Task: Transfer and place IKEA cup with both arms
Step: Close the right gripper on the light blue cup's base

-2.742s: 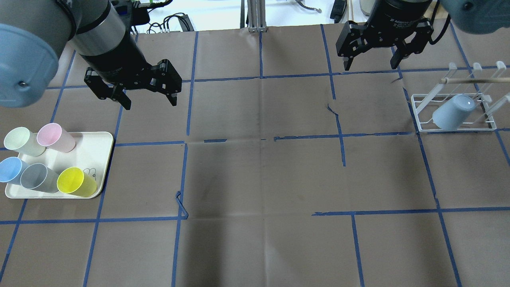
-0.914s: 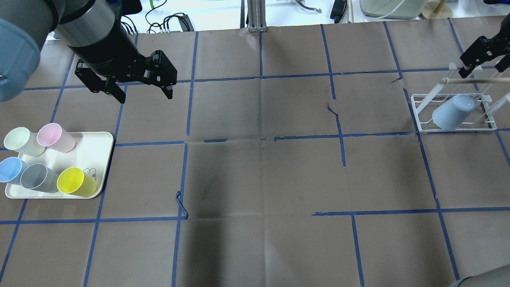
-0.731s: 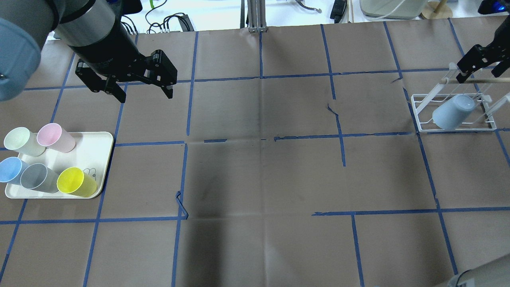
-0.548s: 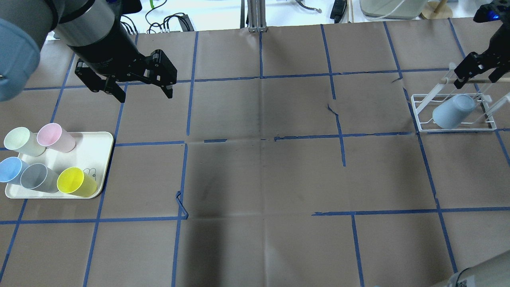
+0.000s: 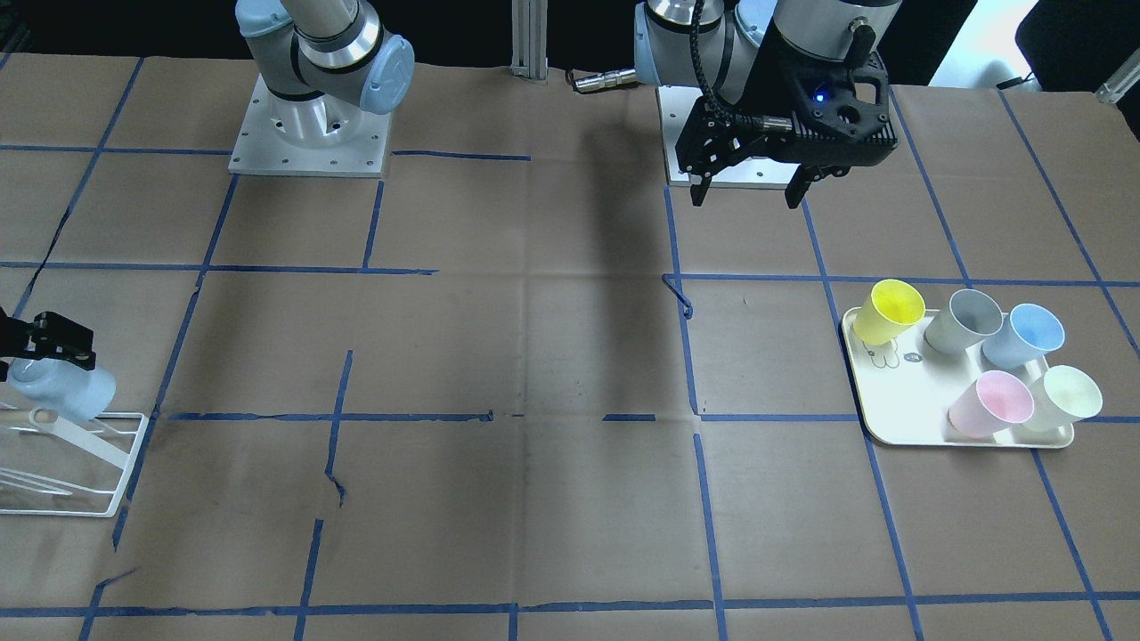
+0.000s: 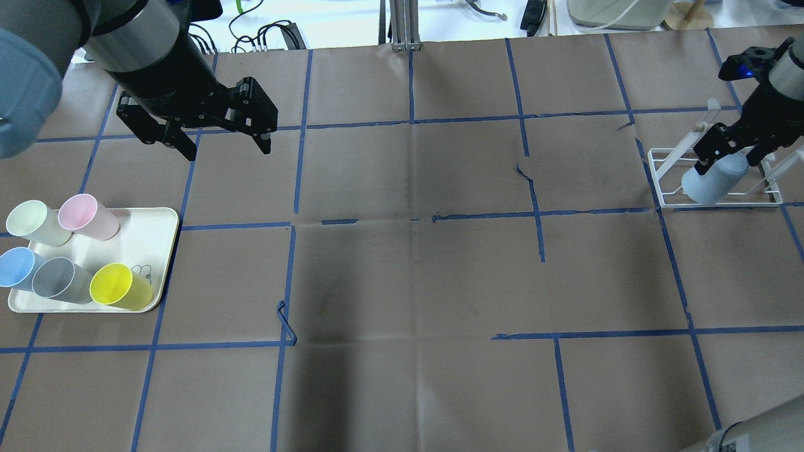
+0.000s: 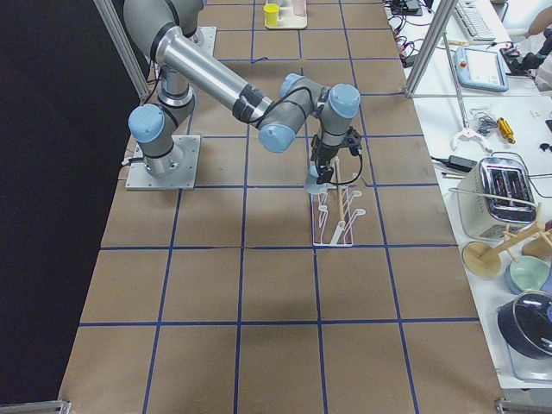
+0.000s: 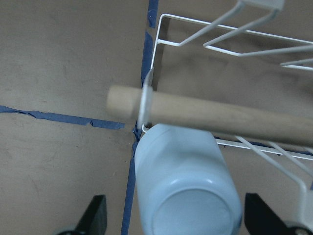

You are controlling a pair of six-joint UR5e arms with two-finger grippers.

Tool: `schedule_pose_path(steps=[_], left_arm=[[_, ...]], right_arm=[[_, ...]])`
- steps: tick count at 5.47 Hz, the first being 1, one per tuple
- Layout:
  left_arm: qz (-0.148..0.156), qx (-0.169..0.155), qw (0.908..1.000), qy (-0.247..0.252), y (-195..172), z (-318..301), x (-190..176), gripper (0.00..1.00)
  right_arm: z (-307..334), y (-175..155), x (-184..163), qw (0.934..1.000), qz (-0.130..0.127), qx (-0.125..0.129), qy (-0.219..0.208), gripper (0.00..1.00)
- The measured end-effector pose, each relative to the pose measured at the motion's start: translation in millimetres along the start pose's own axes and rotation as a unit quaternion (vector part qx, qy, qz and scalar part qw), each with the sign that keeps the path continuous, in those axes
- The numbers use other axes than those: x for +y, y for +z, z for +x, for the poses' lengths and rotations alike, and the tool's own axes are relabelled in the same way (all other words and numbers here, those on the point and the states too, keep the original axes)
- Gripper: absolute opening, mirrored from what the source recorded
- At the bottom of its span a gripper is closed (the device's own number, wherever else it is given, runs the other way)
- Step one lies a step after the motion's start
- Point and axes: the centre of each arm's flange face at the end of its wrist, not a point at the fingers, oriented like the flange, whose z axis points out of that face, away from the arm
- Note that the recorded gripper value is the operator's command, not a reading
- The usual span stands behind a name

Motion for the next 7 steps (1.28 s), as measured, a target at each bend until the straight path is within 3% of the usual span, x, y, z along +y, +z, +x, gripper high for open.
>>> schedule_pose_path(steps=[2,3,5,6,7], left_arm=[[0.000,-0.001,1.0000,0.000,-0.1,-0.4,-0.1,0.99],[0.001,-0.001,1.0000,0.000,-0.4,-0.3,0.0,0.99],[0.003,0.003,1.0000,0.000,-2.6,0.3,1.5,0.99],[0.004,0.004,1.0000,0.000,-3.8,0.4,3.0,0.99],[0.001,0.005,1.0000,0.002,-2.0,0.9,4.4,0.99]], right_arm=[[-1.9,11.1,2.2,1.0000,0.003,0.003,0.001,1.00],[-2.0,11.8,2.2,1.0000,0.003,0.004,0.001,0.93],[0.6,7.0,-1.3,0.9996,0.022,0.017,0.002,0.55],[1.9,4.7,-2.2,0.9993,0.028,0.023,0.004,0.48],[3.0,2.1,-1.5,0.9992,0.027,0.030,0.005,0.47]])
